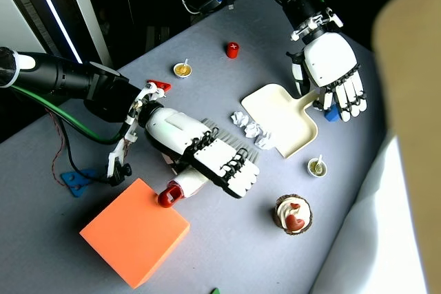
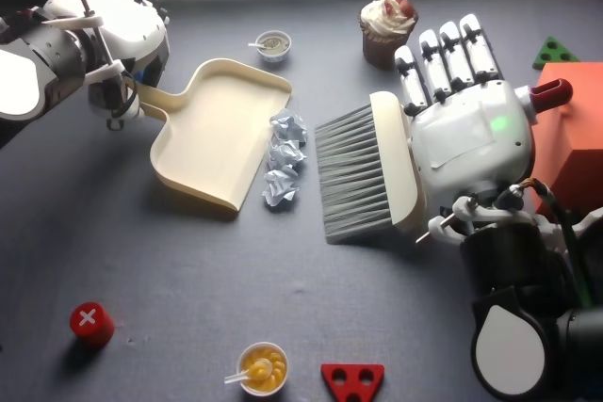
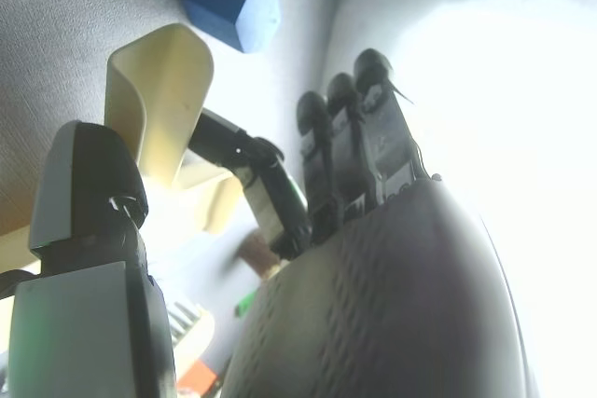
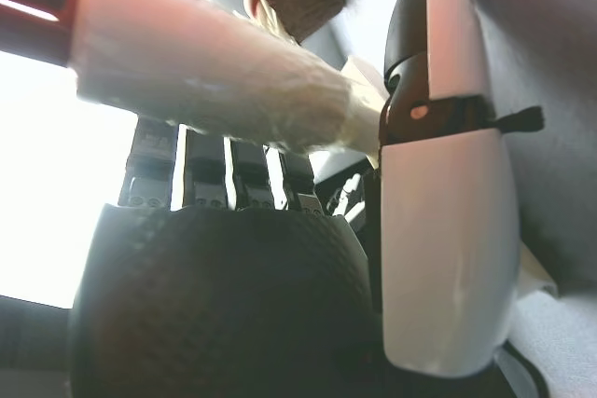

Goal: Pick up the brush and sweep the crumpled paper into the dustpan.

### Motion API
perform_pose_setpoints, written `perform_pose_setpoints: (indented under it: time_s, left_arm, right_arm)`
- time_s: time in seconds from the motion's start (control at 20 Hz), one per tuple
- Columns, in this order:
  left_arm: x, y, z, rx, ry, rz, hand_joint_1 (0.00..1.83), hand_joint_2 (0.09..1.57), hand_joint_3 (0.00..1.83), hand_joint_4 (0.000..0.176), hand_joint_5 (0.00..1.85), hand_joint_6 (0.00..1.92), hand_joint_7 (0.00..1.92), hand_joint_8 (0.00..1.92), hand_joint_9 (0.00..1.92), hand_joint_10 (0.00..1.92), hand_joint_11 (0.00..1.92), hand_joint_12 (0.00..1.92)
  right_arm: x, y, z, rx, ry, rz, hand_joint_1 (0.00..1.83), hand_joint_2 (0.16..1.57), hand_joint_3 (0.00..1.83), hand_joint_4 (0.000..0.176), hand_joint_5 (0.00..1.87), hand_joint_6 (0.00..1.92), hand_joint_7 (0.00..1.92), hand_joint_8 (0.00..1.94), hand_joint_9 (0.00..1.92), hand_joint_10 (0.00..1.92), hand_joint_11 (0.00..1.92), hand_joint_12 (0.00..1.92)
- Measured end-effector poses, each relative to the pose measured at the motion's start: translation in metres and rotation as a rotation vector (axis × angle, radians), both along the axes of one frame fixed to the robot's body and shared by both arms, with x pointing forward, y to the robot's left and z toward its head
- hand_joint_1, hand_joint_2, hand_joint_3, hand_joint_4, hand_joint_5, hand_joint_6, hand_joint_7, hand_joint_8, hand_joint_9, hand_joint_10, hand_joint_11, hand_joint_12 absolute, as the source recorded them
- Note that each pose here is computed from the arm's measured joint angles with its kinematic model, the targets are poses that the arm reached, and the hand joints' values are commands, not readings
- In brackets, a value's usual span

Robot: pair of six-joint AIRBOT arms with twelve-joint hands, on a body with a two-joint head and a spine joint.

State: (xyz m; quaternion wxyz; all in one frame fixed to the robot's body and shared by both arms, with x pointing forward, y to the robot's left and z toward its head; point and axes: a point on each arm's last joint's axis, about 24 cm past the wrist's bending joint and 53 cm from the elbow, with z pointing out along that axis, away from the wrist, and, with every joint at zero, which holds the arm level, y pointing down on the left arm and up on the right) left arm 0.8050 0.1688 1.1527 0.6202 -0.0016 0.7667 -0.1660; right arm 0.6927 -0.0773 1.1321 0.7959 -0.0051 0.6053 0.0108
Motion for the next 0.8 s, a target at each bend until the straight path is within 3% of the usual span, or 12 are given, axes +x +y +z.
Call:
perform_pose_setpoints:
  time_s: [0.3,0.4,0.45,0.5,0.55,0.6,0.65,0.7,0.75,0.8]
  left_arm:
    - [0.0005,-0.0004,0.0022,-0.004,-0.003,0.0,1.12,1.1,0.0,0.0,1.02,0.91,0.28,0.0,0.19,0.0,0.17,0.01]
    - [0.0005,-0.001,0.002,-0.004,-0.003,0.0,1.1,1.1,0.0,0.0,1.01,0.93,0.27,0.0,0.19,0.0,0.18,0.01]
    - [0.0005,-0.0012,0.0019,-0.004,-0.002,-0.001,1.1,1.1,0.0,0.0,1.01,0.93,0.27,0.0,0.19,0.0,0.18,0.01]
    - [0.0009,-0.0003,0.002,-0.004,-0.003,0.001,1.1,1.11,0.0,0.0,1.0,0.95,0.26,0.0,0.18,0.0,0.17,0.01]
    - [0.0012,0.0003,0.0022,-0.003,-0.003,0.002,1.1,1.11,0.0,0.0,1.0,0.95,0.26,0.0,0.18,0.0,0.17,0.01]
    - [0.0014,0.0007,0.0023,-0.003,-0.004,0.003,1.11,1.11,0.0,0.0,1.0,0.94,0.25,0.0,0.17,0.0,0.16,0.0]
    - [0.0017,0.0015,0.0023,-0.003,-0.004,0.004,1.1,1.12,0.0,0.0,0.98,0.98,0.23,0.0,0.16,0.0,0.15,0.0]
    - [0.0018,0.0018,0.0024,-0.003,-0.004,0.005,1.11,1.12,0.0,0.0,0.98,0.98,0.23,0.0,0.15,0.0,0.15,0.0]
    - [0.0018,0.0016,0.0024,-0.003,-0.004,0.005,1.11,1.12,0.0,0.0,0.98,0.98,0.24,0.01,0.15,0.0,0.14,0.0]
    - [0.0017,0.0016,0.0023,-0.003,-0.004,0.005,1.11,1.12,0.0,0.0,0.98,0.98,0.25,0.01,0.15,0.0,0.13,0.0]
  right_arm:
    - [0.0096,-0.0088,-0.0032,0.011,-0.005,-0.026,1.14,0.96,0.0,0.0,0.16,0.01,0.15,0.01,0.17,0.01,0.19,0.02]
    - [0.0086,-0.0048,-0.0074,0.018,0.009,-0.021,1.19,0.98,0.0,0.0,0.34,0.01,0.35,0.01,0.35,0.01,0.37,0.06]
    - [0.0086,-0.0035,-0.0059,0.017,0.005,-0.017,1.19,0.98,0.0,0.0,0.34,0.01,0.35,0.01,0.35,0.01,0.37,0.06]
    - [0.0091,-0.0033,-0.0048,0.02,0.004,-0.018,1.19,0.98,0.0,0.0,0.54,0.01,0.59,0.01,0.6,0.02,0.55,0.09]
    - [0.0093,-0.003,-0.004,0.02,0.003,-0.017,1.19,0.98,0.0,0.0,0.54,0.01,0.59,0.01,0.6,0.02,0.55,0.09]
    - [0.0094,-0.0031,-0.0044,0.021,0.005,-0.017,1.19,0.98,0.0,0.0,0.62,0.01,0.7,0.01,0.73,0.02,0.66,0.12]
    - [0.0092,-0.0027,-0.0049,0.022,0.007,-0.016,1.26,1.05,0.0,0.0,0.99,0.51,1.12,0.71,1.13,0.08,0.92,0.43]
    - [0.009,-0.0031,-0.0045,0.021,0.007,-0.015,1.27,1.07,0.0,0.0,1.08,0.52,1.1,0.97,1.21,0.14,0.83,0.86]
    - [0.0092,-0.0026,-0.0036,0.02,0.004,-0.009,1.2,1.06,0.0,0.0,1.13,0.67,0.91,1.44,0.97,1.25,0.77,1.51]
    - [0.0084,-0.003,-0.0029,0.017,0.001,-0.005,1.19,1.04,0.0,0.0,1.16,0.65,0.92,1.74,0.9,1.79,0.77,1.84]
